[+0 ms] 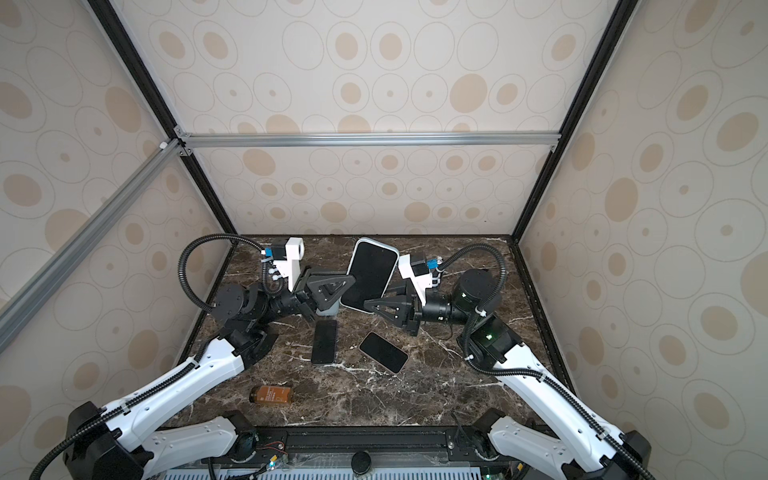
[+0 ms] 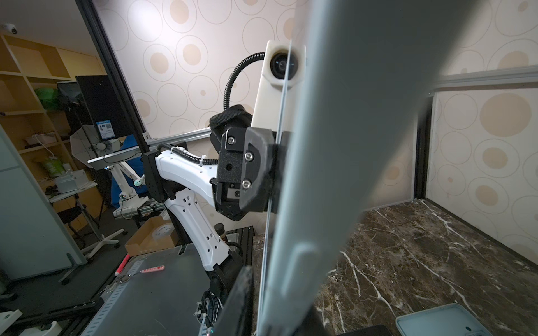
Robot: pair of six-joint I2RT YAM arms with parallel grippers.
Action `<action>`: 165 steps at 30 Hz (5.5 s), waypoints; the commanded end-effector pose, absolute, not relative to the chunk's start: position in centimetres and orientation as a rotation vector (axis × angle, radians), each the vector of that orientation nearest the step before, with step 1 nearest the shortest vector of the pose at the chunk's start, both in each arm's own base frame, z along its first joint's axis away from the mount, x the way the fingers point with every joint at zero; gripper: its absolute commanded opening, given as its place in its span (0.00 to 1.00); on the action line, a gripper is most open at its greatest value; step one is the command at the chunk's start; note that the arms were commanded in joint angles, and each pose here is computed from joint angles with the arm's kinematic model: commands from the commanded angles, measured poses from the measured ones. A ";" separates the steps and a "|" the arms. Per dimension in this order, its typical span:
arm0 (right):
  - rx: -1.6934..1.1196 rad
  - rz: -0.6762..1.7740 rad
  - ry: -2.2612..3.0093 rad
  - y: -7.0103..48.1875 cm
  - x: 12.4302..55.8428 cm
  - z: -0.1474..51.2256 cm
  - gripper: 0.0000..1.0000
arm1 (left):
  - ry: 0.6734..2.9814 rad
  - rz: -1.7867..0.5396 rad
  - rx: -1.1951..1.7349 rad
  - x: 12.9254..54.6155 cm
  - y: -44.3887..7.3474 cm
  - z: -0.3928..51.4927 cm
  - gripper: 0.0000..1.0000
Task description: Take the phone out of the phone case
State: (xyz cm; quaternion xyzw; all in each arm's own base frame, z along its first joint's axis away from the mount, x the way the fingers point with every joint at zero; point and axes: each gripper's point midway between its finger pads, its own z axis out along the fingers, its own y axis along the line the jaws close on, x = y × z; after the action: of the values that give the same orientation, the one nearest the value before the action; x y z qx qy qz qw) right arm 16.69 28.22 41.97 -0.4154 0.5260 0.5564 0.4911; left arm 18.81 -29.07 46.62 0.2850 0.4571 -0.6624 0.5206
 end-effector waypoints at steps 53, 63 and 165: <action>-0.899 0.665 1.428 22.5 20.5 39.2 0.00 | 1.003 -0.632 0.876 17.7 -30.9 50.6 0.60; -0.921 0.666 1.445 22.6 20.3 38.7 0.00 | 0.997 -0.585 0.888 17.9 -31.9 50.5 0.47; -1.047 0.797 1.325 23.6 17.0 39.8 0.00 | 1.208 -0.493 0.952 20.8 -35.4 42.2 0.25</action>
State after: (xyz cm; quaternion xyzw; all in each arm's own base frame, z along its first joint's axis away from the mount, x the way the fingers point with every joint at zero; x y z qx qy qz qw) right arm 19.69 22.66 35.31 -0.4011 0.6657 0.3094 0.5479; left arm 20.69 -33.97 46.45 0.3950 0.5106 -0.2204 0.7313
